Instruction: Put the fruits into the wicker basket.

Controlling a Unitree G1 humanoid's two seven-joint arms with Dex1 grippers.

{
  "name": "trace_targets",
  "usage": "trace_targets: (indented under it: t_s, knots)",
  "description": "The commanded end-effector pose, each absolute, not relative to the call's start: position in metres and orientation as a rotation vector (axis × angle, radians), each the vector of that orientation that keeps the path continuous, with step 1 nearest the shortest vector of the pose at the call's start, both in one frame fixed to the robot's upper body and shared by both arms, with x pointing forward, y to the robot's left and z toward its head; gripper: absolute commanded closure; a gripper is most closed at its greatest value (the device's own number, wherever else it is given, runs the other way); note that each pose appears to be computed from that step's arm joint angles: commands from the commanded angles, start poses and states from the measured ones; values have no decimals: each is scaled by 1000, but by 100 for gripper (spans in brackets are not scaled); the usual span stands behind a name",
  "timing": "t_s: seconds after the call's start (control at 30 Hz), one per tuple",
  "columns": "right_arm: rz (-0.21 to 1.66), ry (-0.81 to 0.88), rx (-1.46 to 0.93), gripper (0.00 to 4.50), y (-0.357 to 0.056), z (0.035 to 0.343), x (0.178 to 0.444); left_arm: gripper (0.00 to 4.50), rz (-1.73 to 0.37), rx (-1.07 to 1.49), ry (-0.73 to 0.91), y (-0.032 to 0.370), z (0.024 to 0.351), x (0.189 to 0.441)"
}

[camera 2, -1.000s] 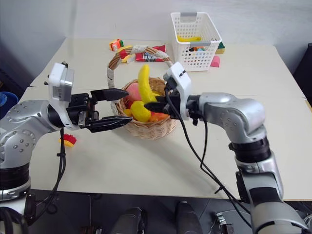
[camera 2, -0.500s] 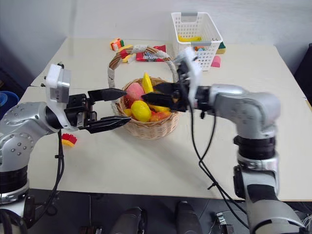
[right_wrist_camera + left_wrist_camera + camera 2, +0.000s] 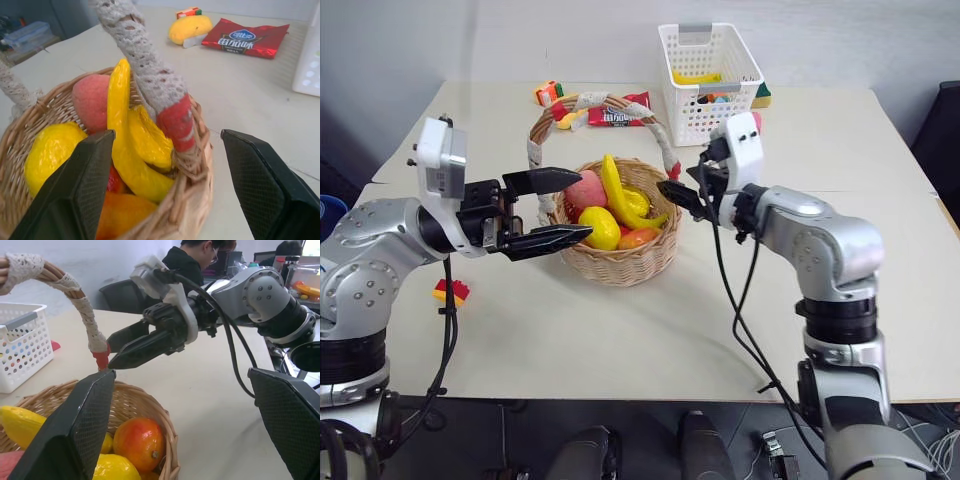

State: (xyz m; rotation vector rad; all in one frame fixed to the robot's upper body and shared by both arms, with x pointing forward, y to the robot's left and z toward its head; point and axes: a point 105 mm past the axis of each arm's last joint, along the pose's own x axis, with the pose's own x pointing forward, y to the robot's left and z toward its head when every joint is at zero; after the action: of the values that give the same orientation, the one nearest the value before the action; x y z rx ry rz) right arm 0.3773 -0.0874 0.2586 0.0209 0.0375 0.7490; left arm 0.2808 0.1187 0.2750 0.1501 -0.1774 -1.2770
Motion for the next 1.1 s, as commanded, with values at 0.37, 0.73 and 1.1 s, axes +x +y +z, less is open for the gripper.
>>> trace_targets:
  t_s: [0.37,0.73,1.1]
  knots:
    - [760,-52,-12,334,-77,265,394,6,-1236,188,-230,124,284,277]
    - [453,-271,-64,425,-180,318,367,6,-1267,158,-248,116,284,281]
    - [-96,-161,-175,425,-338,280,300,6,-1360,127,-268,98,283,290]
